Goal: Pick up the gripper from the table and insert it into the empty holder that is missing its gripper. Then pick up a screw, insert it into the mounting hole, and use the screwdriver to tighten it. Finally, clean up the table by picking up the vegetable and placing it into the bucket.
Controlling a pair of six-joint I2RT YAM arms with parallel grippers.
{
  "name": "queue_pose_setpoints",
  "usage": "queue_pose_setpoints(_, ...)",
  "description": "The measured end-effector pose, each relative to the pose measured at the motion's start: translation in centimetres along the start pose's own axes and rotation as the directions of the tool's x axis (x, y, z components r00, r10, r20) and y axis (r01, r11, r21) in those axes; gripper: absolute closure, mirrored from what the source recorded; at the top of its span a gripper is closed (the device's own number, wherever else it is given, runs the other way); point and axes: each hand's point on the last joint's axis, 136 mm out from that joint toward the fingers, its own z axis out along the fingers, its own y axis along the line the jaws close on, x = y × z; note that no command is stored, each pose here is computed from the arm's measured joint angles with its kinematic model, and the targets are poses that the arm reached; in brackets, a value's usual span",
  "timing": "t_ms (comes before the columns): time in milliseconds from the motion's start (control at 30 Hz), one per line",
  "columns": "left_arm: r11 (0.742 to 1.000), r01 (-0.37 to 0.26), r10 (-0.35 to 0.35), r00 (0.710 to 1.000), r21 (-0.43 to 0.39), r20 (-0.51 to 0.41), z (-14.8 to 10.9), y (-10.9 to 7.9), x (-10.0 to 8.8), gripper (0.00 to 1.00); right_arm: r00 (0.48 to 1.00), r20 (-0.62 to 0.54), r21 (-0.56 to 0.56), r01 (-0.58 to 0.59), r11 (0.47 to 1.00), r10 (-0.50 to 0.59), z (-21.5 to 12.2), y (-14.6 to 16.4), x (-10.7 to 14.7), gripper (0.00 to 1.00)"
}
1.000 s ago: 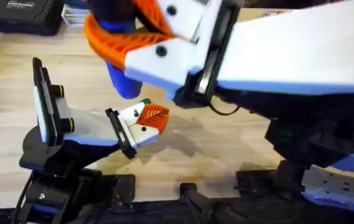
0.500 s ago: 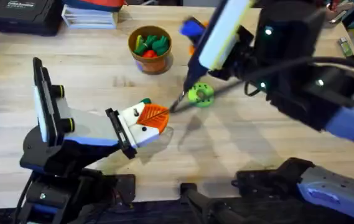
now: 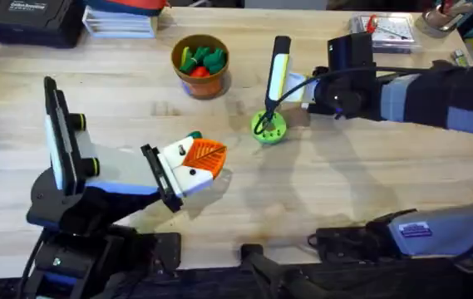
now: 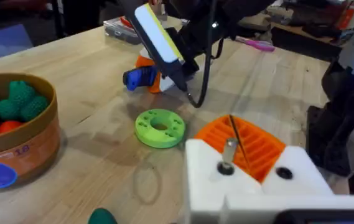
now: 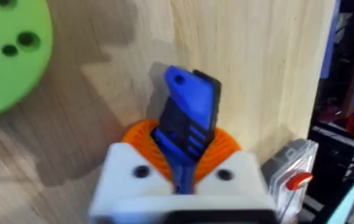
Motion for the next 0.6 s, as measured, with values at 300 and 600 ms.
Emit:
queue_pose_setpoints(300, 1.000, 0.000, 0.000, 1.000, 0.000, 0.000, 0.0, 0.0, 0.0, 0.996, 0.956, 0.049, 0.009, -0.290, 0.957, 0.290, -2.9, -1.8, -1.0, 0.009)
queue_pose_setpoints(600, 1.000, -0.001, 0.001, 1.000, 0.000, 0.000, 0.0, 0.0, 0.0, 0.294, 0.813, 0.178, 0.001, -0.563, 0.826, 0.554, -11.9, -3.3, -1.3, 0.008)
